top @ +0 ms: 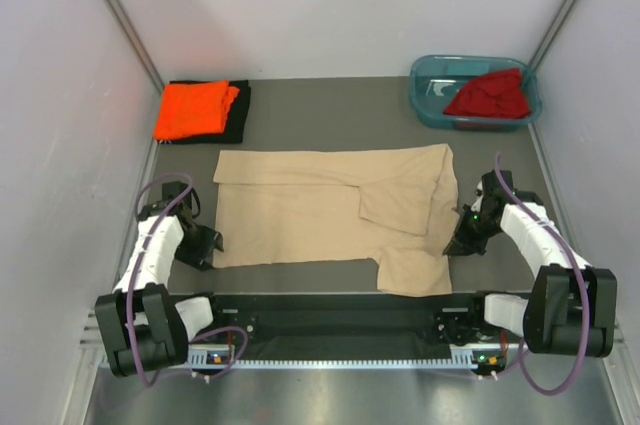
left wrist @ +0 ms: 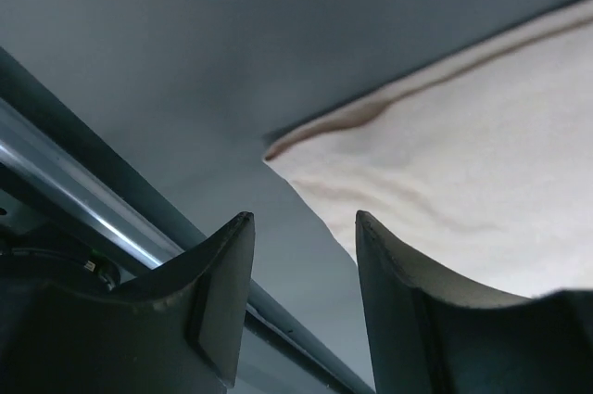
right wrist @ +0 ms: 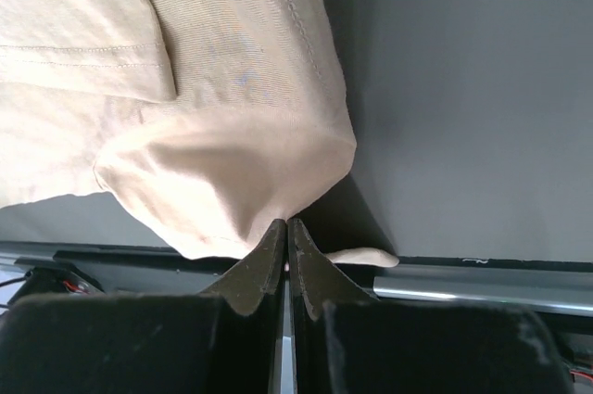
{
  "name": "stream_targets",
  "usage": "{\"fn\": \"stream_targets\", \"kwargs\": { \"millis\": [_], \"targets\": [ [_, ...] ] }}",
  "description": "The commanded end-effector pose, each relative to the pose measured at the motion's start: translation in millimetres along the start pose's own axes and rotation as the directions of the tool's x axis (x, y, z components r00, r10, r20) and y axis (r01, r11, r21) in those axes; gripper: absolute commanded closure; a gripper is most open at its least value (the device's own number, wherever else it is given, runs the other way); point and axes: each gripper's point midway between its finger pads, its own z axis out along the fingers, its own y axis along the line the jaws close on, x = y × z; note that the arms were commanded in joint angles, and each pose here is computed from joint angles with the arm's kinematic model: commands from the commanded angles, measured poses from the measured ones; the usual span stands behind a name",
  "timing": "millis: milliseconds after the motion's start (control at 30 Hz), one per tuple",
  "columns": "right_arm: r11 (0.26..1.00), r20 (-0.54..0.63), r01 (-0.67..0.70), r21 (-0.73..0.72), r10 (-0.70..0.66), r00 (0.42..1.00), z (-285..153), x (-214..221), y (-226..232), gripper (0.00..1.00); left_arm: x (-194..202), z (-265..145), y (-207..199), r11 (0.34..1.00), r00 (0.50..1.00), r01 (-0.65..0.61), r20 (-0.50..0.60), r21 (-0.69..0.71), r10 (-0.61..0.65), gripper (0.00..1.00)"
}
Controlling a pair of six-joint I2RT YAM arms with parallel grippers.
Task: Fold and stack the t-shirts
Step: Fold the tshirt
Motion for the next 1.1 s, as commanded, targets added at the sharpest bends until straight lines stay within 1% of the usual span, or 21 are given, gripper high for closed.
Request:
{"fn": "stream_targets", "kwargs": {
  "millis": [0,133,267,333,467,633,700,733,767,833,900,1000,1067],
  "targets": [
    [0.999,0.012,0.035,0.008,-0.036,0.999,-4,-6,2,1.00,-9,9,10,0.996,0.997,0.067,0.049,-0.059,-0.064,0.47],
    [0.999,0.003,0.034,0.009,-0.034,0.999,-3,-5,2,1.00,-7,18,21,0.991,0.995,0.084,0.056,-0.104,-0.079,0.46],
    [0.999,0.011,0.035,0.008,-0.035,0.999,-6,-8,4,1.00,-5,24,24,0.987,0.994,0.105,0.052,-0.121,-0.100,0.49],
    [0.999,0.014,0.036,0.008,-0.036,0.999,-7,-8,4,1.00,-8,26,26,0.984,0.992,0.111,0.071,-0.136,-0.102,0.50],
    [0.999,0.016,0.030,0.013,-0.030,0.999,-8,-7,2,1.00,-13,32,15,0.990,0.993,0.099,0.072,-0.100,-0.092,0.54],
    [1.000,0.011,0.013,0.018,-0.014,1.000,-8,-4,0,1.00,-9,40,15,0.992,0.996,0.083,0.051,-0.094,-0.079,0.58],
    [1.000,0.015,0.008,0.020,-0.008,1.000,-9,-5,-1,1.00,-9,42,15,0.993,0.996,0.079,0.053,-0.090,-0.074,0.63],
    [1.000,0.016,0.005,0.023,-0.005,1.000,-9,-5,-2,1.00,-8,42,14,0.993,0.996,0.075,0.050,-0.087,-0.070,0.67],
    [1.000,0.015,-0.003,0.024,0.003,1.000,-9,-4,-2,1.00,-6,43,14,0.993,0.997,0.074,0.039,-0.088,-0.071,0.81],
    [0.999,0.019,-0.013,0.032,0.012,1.000,-10,-5,-4,1.00,-5,44,14,0.994,0.997,0.072,0.032,-0.082,-0.070,0.92],
    [0.998,0.010,-0.043,0.050,0.042,0.999,-11,0,-9,1.00,-5,43,13,0.995,0.997,0.067,0.034,-0.074,-0.064,1.00],
    [0.991,-0.016,-0.106,0.077,0.107,0.994,-7,8,-22,1.00,-4,41,21,0.994,0.997,0.059,0.049,-0.090,-0.055,1.00],
    [0.985,-0.013,-0.137,0.103,0.139,0.990,-7,9,-31,1.00,-2,39,24,0.994,0.997,0.058,0.050,-0.088,-0.053,1.00]
  ]
}}
